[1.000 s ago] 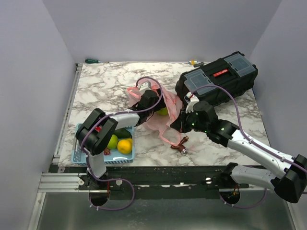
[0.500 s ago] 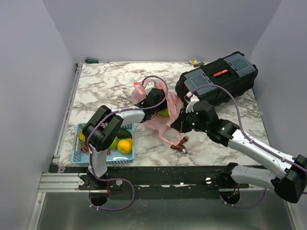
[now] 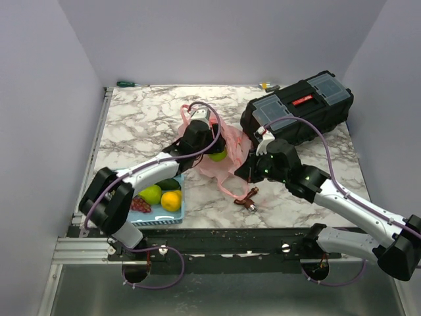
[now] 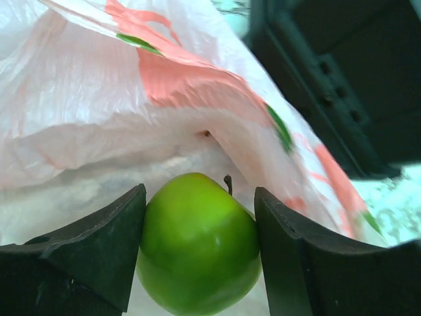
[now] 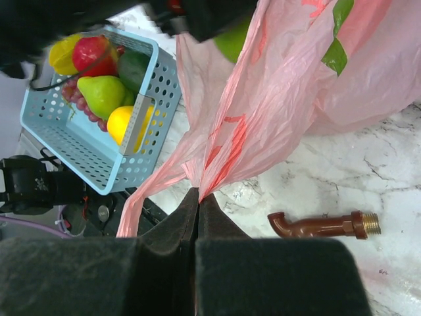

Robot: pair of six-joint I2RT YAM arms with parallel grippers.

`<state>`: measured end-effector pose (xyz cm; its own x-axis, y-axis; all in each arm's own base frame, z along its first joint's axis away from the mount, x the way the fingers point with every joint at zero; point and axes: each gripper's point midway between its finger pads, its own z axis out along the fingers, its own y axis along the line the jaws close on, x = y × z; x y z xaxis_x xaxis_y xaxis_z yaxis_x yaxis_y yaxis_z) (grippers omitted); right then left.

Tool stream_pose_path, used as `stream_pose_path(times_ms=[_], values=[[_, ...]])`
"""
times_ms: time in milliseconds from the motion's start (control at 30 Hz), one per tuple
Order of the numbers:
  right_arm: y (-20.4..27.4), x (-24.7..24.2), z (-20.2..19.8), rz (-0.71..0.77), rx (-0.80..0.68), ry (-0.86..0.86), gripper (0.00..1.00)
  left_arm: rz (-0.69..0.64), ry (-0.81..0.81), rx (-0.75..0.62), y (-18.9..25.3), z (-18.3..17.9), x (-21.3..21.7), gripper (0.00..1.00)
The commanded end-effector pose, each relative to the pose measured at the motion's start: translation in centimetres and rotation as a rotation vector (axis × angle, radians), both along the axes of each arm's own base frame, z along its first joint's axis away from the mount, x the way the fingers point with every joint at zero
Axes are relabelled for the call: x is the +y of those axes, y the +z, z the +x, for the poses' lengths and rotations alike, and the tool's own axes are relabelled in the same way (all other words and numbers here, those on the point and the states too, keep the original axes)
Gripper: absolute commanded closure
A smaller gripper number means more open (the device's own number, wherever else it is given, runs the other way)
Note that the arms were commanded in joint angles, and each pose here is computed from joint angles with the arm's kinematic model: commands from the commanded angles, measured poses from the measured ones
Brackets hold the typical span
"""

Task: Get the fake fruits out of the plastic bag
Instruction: Take out the fake fruit from the plastic bag, then place the fake fruit in the bin.

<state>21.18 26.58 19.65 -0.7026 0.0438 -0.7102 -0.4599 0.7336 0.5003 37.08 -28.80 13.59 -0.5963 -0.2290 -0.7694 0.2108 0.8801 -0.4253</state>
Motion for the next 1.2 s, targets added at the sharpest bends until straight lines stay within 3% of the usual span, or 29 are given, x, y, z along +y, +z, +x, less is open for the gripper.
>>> stream_pose_path(times_ms=[0,233,467,633,800,1167], values=[[-0.4,-0.1,-0.2,-0.003,0.004,-0.003,0.99,-0.035,-0.137,-0.004,1.9,-3.4,0.8,0.70],[-0.6,-0.6,-0.2,-0.020,0.003,-0.021,0.99,-0.117,-0.226,-0.001,3.8,-8.9,2.7,0.71],[-1.0,-0.7,-0.4,-0.012,0.008,-0.023,0.99,-0.067,-0.193,-0.072,6.3,-13.8,8.4,0.71],[-1.5,-0.5,-0.4,-0.018,0.015,-0.014,0.99,0.006,-0.028,-0.154,7.7,-15.7,14.1,0.71],[-1.6,-0.2,-0.4,-0.013,0.018,-0.002,0.99,0.035,0.238,-0.166,7.0,-17.0,20.0,0.72],[-1.6,-0.2,-0.5,-0.008,0.024,-0.003,0.99,-0.060,0.553,0.106,-0.5,-19.5,23.2,0.72]])
